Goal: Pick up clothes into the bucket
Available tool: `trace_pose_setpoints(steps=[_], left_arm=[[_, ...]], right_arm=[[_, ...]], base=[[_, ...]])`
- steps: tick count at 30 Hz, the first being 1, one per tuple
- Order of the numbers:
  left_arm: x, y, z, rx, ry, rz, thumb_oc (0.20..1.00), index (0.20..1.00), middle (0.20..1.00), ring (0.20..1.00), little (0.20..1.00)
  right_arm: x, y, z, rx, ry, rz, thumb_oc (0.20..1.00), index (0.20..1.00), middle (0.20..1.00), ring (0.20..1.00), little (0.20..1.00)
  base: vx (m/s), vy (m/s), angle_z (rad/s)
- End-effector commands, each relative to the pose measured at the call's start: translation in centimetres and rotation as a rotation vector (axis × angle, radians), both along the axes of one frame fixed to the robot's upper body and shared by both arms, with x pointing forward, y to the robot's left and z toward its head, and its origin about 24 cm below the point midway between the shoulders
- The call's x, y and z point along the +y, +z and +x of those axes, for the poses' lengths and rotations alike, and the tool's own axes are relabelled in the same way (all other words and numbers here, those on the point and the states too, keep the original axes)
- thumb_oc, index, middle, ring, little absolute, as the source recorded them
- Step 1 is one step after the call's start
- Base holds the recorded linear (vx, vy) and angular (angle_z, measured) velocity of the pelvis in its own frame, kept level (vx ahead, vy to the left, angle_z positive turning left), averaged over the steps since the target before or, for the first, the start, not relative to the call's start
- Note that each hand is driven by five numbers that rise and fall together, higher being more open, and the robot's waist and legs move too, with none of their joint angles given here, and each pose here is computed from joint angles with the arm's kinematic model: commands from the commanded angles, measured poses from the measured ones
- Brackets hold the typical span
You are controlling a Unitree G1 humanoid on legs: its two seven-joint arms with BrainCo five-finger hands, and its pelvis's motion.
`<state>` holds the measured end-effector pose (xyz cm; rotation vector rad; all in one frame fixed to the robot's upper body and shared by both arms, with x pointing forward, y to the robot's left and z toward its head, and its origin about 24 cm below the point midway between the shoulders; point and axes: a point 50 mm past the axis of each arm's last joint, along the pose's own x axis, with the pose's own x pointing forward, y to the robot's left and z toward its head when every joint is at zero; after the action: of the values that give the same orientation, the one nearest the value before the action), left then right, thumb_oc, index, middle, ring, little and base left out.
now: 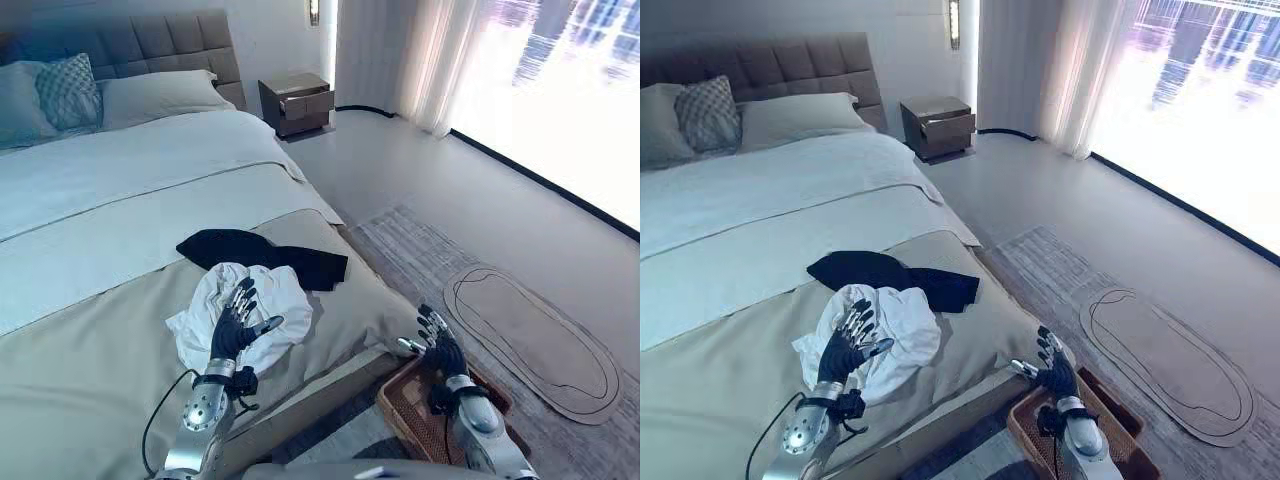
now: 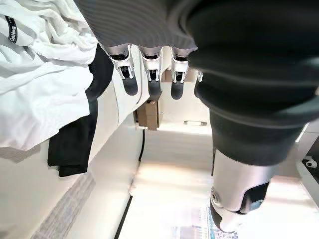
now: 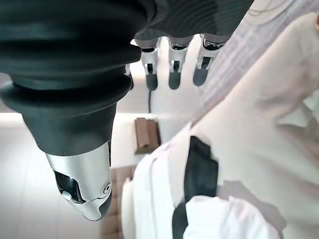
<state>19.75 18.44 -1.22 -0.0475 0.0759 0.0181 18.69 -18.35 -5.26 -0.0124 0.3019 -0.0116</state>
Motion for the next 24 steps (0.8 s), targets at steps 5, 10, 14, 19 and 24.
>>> trace_pose_setpoints(steps=[5, 10, 14, 19, 24], left_arm=[[0.1, 2.8, 1.6, -0.161, -0.031, 0.025, 1.000, 1.000, 1.000, 1.000, 1.000], [0.2, 2.7, 1.5, -0.156, -0.025, 0.026, 1.000, 1.000, 1.000, 1.000, 1.000], [0.4, 2.7, 1.6, -0.157, -0.043, 0.111, 1.000, 1.000, 1.000, 1.000, 1.000], [1.7, 3.8, 2.5, -0.206, 0.009, 0.189, 1.000, 1.000, 1.000, 1.000, 1.000], [2.9, 3.7, 3.0, -0.205, 0.082, 0.273, 1.000, 1.000, 1.000, 1.000, 1.000]], right_arm=[[0.9, 3.7, 2.6, -0.218, 0.029, 0.026, 1.000, 1.000, 1.000, 1.000, 1.000], [0.9, 3.5, 2.6, -0.213, 0.029, 0.027, 1.000, 1.000, 1.000, 1.000, 1.000], [0.8, 3.6, 2.6, -0.213, 0.027, 0.026, 1.000, 1.000, 1.000, 1.000, 1.000], [0.6, 3.7, 2.7, -0.217, 0.041, 0.011, 1.000, 1.000, 1.000, 1.000, 1.000], [0.1, 3.5, 3.0, -0.211, 0.019, -0.009, 1.000, 1.000, 1.000, 1.000, 1.000]], base=[[0.05, 0.089, 0.49], [0.00, 0.000, 0.00], [0.00, 0.000, 0.00], [0.00, 0.008, 0.00], [-0.03, 0.025, -0.08]])
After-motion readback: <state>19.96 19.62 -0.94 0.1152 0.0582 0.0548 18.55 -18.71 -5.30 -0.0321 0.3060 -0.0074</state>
